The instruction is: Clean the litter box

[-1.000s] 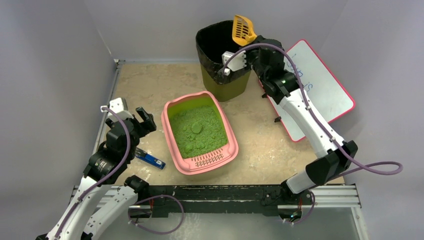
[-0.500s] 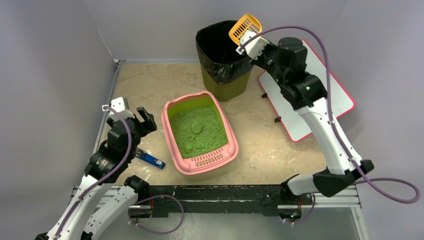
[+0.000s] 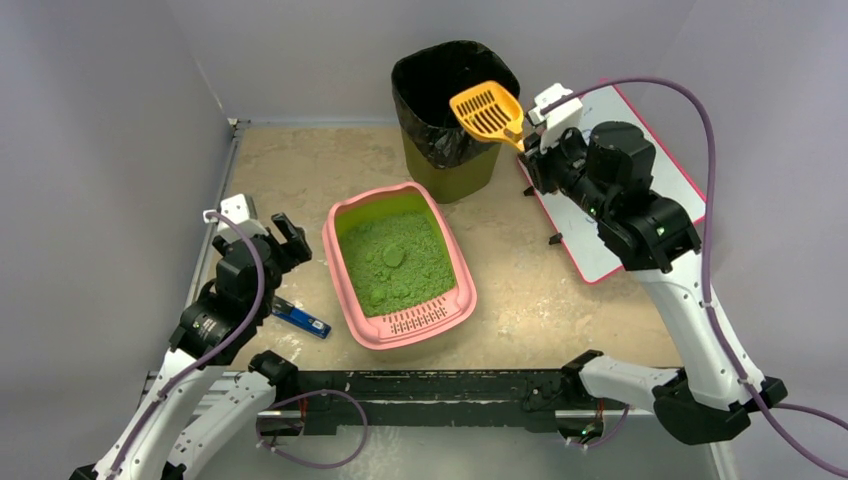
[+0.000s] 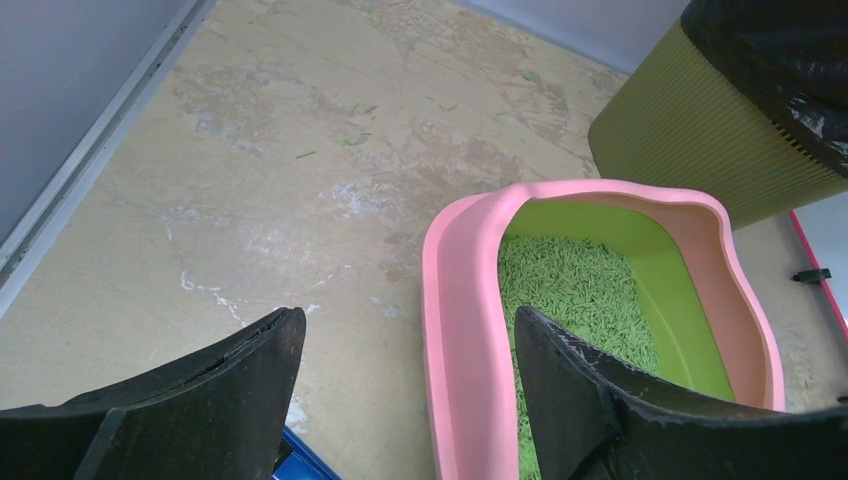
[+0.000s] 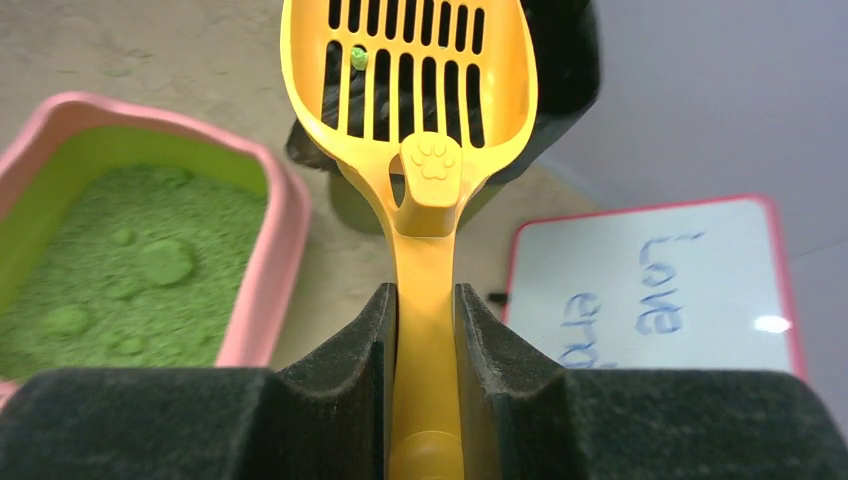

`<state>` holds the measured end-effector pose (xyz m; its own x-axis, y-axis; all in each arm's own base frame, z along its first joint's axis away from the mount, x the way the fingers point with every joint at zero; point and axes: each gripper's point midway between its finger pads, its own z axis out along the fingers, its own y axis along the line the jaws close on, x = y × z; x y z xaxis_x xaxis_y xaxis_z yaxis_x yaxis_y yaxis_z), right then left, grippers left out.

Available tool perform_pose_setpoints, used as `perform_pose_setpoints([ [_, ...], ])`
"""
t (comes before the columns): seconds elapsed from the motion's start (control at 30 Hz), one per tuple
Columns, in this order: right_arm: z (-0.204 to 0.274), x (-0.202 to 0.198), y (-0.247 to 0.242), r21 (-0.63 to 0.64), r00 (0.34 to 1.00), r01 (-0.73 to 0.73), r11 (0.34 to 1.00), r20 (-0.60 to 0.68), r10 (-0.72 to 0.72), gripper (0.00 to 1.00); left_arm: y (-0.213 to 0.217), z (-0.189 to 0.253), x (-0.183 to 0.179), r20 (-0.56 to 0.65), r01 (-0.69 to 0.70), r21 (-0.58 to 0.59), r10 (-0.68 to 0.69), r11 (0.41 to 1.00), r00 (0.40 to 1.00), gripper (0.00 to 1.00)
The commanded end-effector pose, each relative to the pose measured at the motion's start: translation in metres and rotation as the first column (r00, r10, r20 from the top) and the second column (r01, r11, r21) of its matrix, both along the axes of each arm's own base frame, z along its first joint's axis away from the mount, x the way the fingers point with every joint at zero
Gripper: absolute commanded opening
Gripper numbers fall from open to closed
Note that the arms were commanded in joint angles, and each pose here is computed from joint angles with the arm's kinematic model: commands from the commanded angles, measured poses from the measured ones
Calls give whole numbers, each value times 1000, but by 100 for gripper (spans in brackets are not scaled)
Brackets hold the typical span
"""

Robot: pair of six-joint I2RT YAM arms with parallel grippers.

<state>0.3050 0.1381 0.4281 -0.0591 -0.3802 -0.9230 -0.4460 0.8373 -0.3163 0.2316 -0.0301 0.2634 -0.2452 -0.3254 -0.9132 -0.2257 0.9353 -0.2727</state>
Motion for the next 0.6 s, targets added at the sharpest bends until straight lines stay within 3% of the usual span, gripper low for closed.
perform_pose_setpoints([
  [0.0,-32,-27,11,178,979,29,984,-203,7,0,9,12,-2,53,-49,-22,50,999,997,76],
  [0.2,-57,-56,36,289,937,-33,957,-324,130,0,13,10,0,43,-74,-14,75,997,996,76],
  [0.57,-106,-92,90,282,856,-181,942,-426,292,0,12,-1,8,-15,-108,14,108,994,994,71],
])
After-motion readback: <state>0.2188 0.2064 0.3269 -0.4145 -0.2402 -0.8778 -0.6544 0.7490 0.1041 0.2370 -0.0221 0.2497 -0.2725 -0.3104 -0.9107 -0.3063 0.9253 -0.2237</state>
